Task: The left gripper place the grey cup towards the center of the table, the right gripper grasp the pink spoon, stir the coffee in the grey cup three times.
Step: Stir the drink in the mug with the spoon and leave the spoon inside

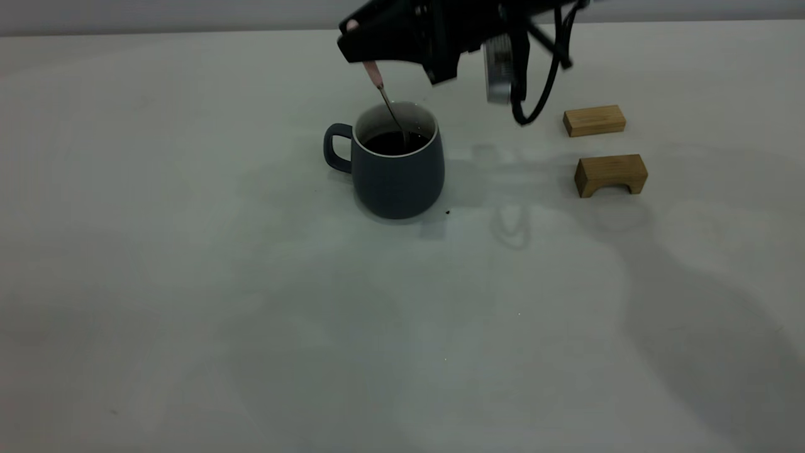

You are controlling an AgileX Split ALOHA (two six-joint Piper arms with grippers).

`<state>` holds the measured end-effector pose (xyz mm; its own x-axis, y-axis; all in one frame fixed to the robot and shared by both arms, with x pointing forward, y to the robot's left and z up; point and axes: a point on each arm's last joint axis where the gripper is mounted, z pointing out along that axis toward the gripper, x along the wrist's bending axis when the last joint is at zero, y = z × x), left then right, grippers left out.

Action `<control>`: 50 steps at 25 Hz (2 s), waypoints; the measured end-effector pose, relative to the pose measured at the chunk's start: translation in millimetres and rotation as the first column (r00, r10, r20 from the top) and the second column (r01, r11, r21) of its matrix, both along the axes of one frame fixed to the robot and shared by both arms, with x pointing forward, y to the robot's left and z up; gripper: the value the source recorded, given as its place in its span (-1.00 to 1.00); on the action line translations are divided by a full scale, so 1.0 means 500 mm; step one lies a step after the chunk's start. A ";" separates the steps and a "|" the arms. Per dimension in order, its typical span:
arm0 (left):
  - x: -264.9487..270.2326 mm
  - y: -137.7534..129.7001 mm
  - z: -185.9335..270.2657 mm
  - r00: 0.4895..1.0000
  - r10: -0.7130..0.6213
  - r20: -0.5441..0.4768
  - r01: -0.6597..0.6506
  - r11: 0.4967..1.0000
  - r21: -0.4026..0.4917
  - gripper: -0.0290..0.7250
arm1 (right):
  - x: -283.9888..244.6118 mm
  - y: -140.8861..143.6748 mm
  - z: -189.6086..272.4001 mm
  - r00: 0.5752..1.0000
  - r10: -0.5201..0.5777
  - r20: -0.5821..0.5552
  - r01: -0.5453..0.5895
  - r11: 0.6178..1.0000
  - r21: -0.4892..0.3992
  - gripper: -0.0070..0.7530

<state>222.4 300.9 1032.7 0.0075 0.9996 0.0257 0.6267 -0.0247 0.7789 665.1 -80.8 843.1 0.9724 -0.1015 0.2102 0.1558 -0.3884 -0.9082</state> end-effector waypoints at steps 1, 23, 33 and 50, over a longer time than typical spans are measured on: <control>0.000 0.000 0.000 1.000 0.000 0.000 0.000 1.000 0.000 0.23 | 0.002 0.000 -0.008 1.000 0.005 0.018 -0.005 1.000 0.013 -0.60; 0.000 0.000 0.000 1.000 0.000 0.000 0.000 1.000 0.000 0.23 | 0.002 -0.013 -0.030 0.947 0.052 -0.318 -0.015 0.993 0.119 -0.60; 0.000 0.000 0.000 1.000 0.000 0.000 0.000 1.000 0.000 0.23 | 0.012 -0.021 -0.040 0.988 0.129 0.088 -0.130 0.992 0.002 -0.60; 0.000 0.000 0.000 1.000 0.000 0.000 0.000 1.000 0.000 0.23 | -0.003 -0.018 -0.034 0.958 0.089 -0.273 -0.068 0.994 0.088 -0.60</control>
<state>222.4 300.9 1032.7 0.0075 0.9996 0.0257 0.6267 -0.0247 0.7789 663.8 -89.6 825.9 0.9970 -0.0277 -0.0728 -0.0778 -0.3124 -0.9468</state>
